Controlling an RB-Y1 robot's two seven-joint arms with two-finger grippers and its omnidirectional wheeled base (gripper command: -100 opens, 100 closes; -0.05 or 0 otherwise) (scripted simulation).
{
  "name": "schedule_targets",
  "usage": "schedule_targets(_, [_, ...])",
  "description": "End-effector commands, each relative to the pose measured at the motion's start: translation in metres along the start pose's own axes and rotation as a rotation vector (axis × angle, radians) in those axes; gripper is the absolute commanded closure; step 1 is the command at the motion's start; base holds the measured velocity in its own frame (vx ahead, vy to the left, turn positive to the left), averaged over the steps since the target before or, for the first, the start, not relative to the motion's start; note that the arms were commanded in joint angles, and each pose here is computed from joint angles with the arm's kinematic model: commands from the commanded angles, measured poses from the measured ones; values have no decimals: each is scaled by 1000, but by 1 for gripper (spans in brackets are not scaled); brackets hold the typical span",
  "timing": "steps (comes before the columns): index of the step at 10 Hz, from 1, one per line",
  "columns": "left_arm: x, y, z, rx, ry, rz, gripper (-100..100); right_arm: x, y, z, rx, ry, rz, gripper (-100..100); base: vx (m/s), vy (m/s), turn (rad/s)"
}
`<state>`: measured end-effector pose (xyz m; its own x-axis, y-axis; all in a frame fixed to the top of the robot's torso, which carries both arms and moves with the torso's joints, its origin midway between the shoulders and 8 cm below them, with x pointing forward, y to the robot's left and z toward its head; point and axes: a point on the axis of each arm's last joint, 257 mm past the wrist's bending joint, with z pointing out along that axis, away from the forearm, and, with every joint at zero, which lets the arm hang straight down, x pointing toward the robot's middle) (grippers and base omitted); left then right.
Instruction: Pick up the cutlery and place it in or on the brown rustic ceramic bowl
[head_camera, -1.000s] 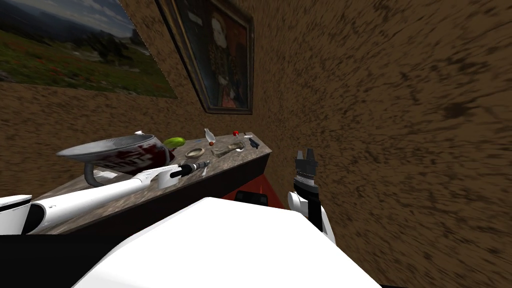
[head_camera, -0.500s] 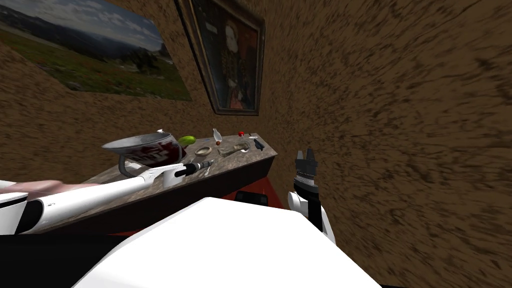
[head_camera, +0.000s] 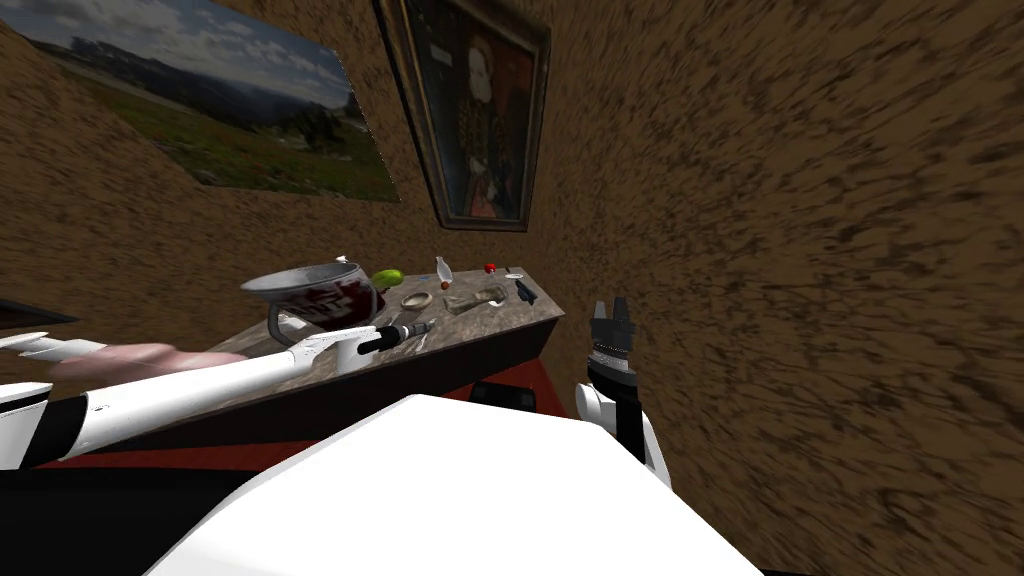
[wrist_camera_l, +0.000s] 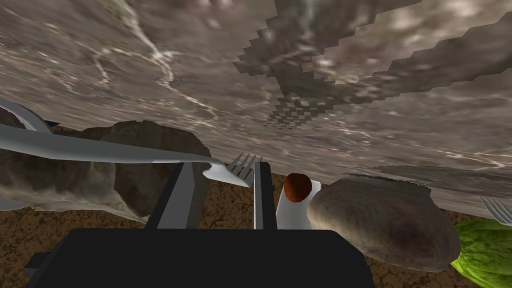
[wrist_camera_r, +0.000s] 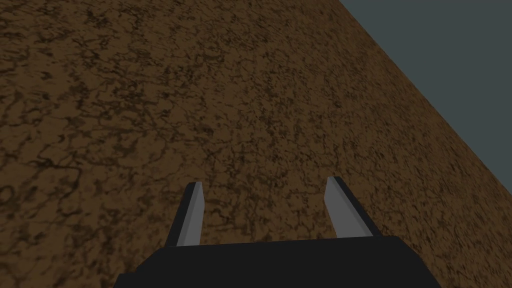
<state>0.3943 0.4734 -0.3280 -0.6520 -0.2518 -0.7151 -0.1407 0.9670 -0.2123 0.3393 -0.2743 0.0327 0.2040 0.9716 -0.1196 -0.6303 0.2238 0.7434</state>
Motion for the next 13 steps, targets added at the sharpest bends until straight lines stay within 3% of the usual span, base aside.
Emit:
schedule_targets(1, [1, -17, 0, 15, 5, 20, 100, 0, 0, 0, 0, 0, 0, 0, 55, 41, 249])
schedule_targets(2, [-1, -11, -2, 12, 3, 12, 100, 0, 0, 0, 0, 0, 0, 0, 27, 15, 53])
schedule_targets(3, [-1, -12, -2, 11, 4, 14, 0, 0, 0, 0, 0, 0, 0, 0, 0, 0, 0])
schedule_targets(4, [-38, -12, -3, -1, -50, 21, 100, 0, 0, 0, 0, 0, 0, 0, -48, 20, -27])
schedule_targets(7, [-91, -6, -9, -38, -129, 11, 100, 0, 0, 0, 0, 0, 0, 0, -114, 70, -130])
schedule_targets(9, [-140, 2, -18, -84, -201, -21, 100, 0, 0, 0, 0, 0, 0, 0, -180, 106, -256])
schedule_targets(10, [-140, 2, -18, -84, -201, -21, 100, 0, 0, 0, -1, 0, 0, 0, -182, 109, -138])
schedule_targets(12, [-180, 11, -30, -126, -264, -69, 100, 0, 0, 0, 0, 0, 0, 0, -147, 95, -164])
schedule_targets(13, [-188, 13, -33, -135, -277, -83, 100, 0, 0, 0, 0, 0, 0, 0, -169, 120, -238])
